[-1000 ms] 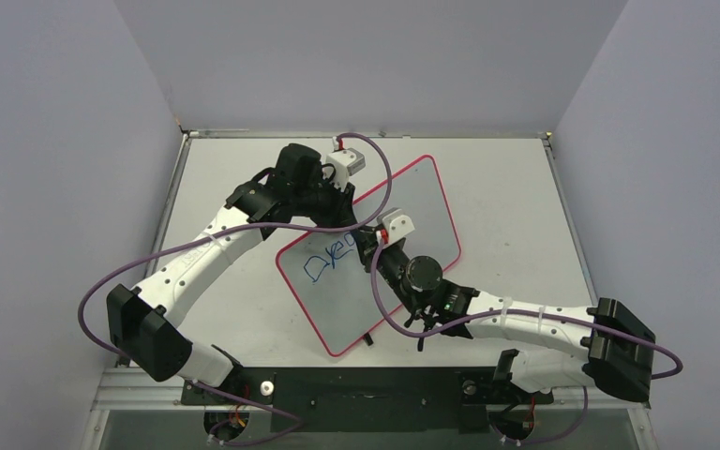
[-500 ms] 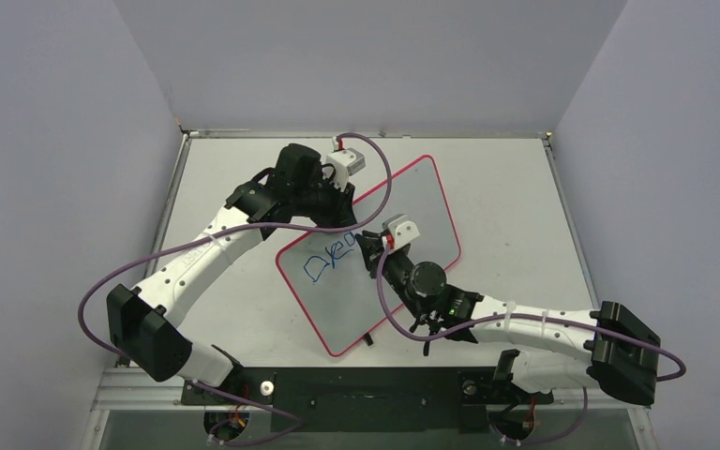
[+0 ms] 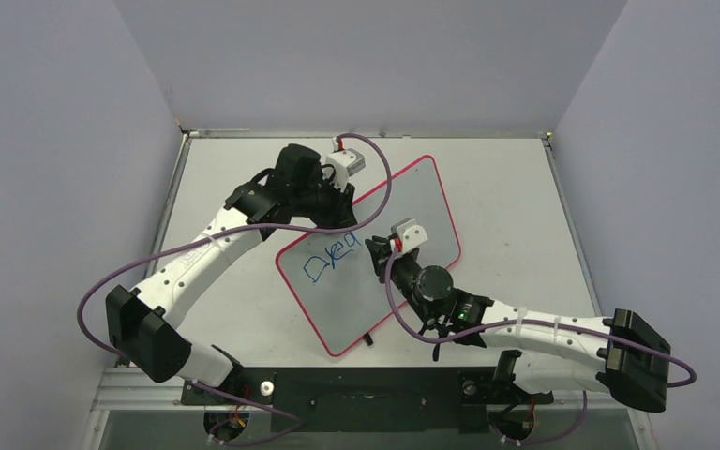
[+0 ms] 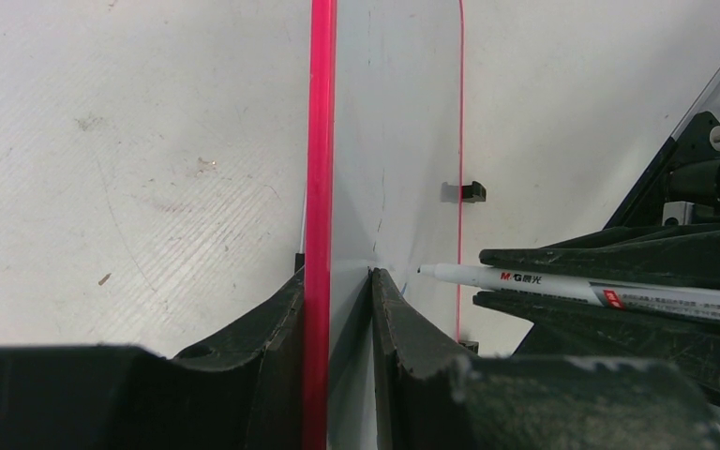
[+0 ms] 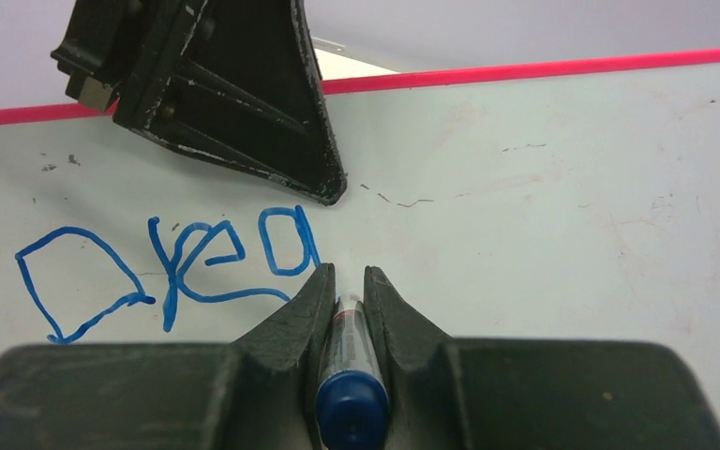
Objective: Write a sentence on the whiteboard
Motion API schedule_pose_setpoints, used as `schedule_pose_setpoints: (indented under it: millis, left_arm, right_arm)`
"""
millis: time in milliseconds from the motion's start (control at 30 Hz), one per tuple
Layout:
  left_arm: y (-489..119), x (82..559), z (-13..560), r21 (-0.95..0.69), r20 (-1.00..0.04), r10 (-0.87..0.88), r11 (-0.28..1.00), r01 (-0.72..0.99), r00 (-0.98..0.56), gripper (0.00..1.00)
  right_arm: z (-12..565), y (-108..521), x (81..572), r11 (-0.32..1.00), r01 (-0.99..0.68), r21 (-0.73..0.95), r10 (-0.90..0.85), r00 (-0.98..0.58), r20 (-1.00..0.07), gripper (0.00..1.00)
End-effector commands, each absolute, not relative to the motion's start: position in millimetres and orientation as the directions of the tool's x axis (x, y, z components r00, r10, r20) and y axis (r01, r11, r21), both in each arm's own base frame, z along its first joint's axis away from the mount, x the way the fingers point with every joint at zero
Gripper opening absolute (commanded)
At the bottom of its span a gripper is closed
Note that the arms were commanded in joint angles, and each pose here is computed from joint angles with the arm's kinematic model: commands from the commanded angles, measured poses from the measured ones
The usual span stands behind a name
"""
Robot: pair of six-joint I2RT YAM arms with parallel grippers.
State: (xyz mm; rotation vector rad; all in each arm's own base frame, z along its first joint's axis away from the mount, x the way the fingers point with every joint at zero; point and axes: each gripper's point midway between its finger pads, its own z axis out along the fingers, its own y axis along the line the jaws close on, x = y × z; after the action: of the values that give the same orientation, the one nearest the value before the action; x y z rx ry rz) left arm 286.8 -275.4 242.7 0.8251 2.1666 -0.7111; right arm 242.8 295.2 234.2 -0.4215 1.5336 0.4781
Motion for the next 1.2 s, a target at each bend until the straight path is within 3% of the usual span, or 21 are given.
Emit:
schedule_pose_setpoints:
  millis: [0,600,1167]
  left_arm:
    - [-262,304,270,-0.110,-0.837,0.331,0.679,0.726,-0.436,0.00]
    - [-263,301,270,-0.110,-0.839,0.330,0.675,0.729,-0.432,0.00]
    - [-263,301,271,-0.107,-0.842,0.327,0.678,0.727,-0.429,0.00]
  right_arm:
    - [254,288,244,0.851,-0.523,0.043,0.062,0.020,-0.998,0.00]
    - [285,305,260,0.855,-0.519,0.022,0.075,0.080,-0.994,0.00]
    - [261,307,265,0.855,-0.519,0.015,0.048,0.050,-0.998,0.00]
